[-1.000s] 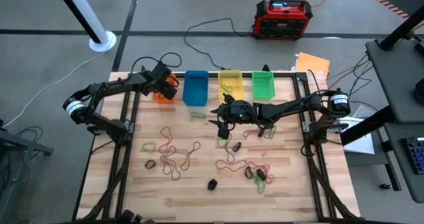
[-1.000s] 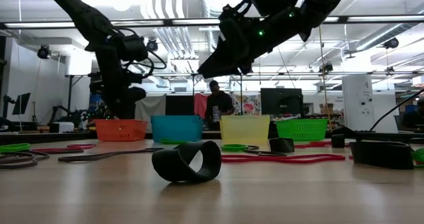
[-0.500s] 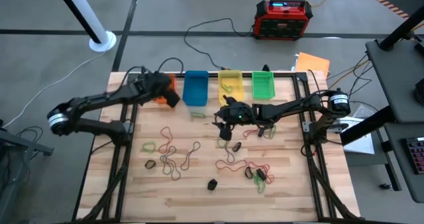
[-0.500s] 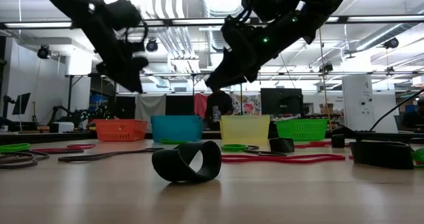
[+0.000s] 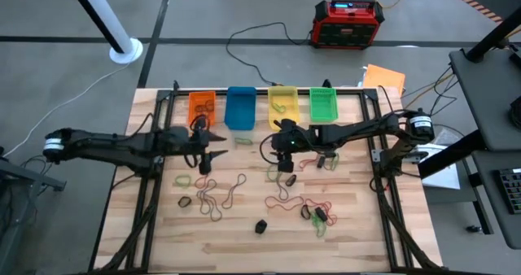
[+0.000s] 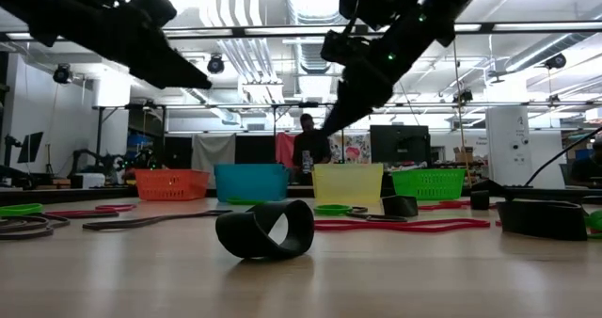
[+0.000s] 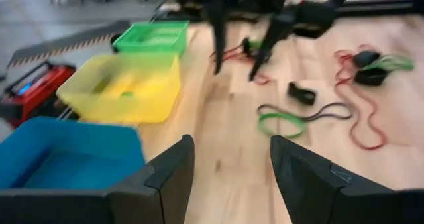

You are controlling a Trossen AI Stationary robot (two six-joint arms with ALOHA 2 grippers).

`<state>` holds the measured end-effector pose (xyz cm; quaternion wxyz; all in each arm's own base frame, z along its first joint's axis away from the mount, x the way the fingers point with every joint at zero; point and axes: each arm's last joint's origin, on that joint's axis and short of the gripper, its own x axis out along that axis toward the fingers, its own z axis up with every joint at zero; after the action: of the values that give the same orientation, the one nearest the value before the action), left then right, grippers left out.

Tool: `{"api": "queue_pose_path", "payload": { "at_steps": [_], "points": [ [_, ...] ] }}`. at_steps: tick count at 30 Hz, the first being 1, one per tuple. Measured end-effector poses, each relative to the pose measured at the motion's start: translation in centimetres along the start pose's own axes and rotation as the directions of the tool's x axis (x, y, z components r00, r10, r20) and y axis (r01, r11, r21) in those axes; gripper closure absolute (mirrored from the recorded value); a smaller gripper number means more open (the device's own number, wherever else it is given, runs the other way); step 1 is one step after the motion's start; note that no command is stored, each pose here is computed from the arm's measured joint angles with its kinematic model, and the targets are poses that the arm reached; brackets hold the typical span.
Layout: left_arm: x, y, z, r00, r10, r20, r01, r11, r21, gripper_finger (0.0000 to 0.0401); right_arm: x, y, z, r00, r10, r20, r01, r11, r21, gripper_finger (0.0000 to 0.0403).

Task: Sort rubber bands into baskets
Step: Put the green rubber band into the yellow bin

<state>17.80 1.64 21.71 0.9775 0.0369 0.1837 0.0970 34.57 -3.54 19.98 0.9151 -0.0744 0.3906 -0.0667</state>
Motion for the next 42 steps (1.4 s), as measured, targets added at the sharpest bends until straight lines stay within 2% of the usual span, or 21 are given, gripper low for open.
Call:
{"api": "queue_pose_path", "payload": {
  "at_steps": [4, 9, 12, 17, 21, 30, 36, 42],
  "points": [
    [-0.4, -0.2, -0.3, 1.000, 0.019, 0.005, -0.019, 1.000, 0.005, 0.0219, -0.4, 0.1, -0.9, 0.987, 0.023, -0.158, -0.032, 0.998, -0.053, 0.0213],
    [-0.5, -0.1, -0.3, 1.000, 0.024, 0.013, -0.025, 0.998, 0.053, 0.0219, -0.4, 0.3, -2.3, 0.967, 0.038, -0.250, -0.038, 0.999, 0.004, 0.0213],
    [-0.5, 0.0, -0.1, 0.997, 0.069, 0.033, -0.072, 0.993, 0.096, 0.0219, 0.0, 0.3, -2.2, 0.977, 0.033, -0.209, -0.026, 0.999, 0.035, 0.0213],
    [-0.4, 0.3, 0.0, 0.985, 0.165, 0.040, -0.169, 0.974, 0.148, 0.0219, 1.6, 0.1, -0.6, 1.000, 0.013, -0.009, -0.013, 0.997, 0.072, 0.0213],
    [-0.4, 0.4, 0.1, 0.984, 0.174, 0.040, -0.179, 0.969, 0.170, 0.0219, 3.4, 0.1, 0.4, 0.997, 0.001, 0.080, -0.007, 0.997, 0.074, 0.0213],
    [-0.1, 0.4, -0.2, 0.984, 0.179, 0.021, -0.180, 0.965, 0.193, 0.0219, 8.3, 0.0, 1.5, 0.999, -0.011, 0.046, 0.007, 0.997, 0.078, 0.0213],
    [0.2, 0.4, -0.5, 0.984, 0.177, -0.005, -0.174, 0.970, 0.167, 0.0219, 11.2, -0.2, 1.6, 0.999, -0.023, 0.024, 0.020, 0.991, 0.135, 0.0213],
    [0.4, 0.3, -0.6, 0.984, 0.177, -0.011, -0.174, 0.975, 0.140, 0.0219, 13.3, -0.4, 1.2, 0.989, -0.149, -0.026, 0.151, 0.974, 0.167, 0.0213]
  ]
}}
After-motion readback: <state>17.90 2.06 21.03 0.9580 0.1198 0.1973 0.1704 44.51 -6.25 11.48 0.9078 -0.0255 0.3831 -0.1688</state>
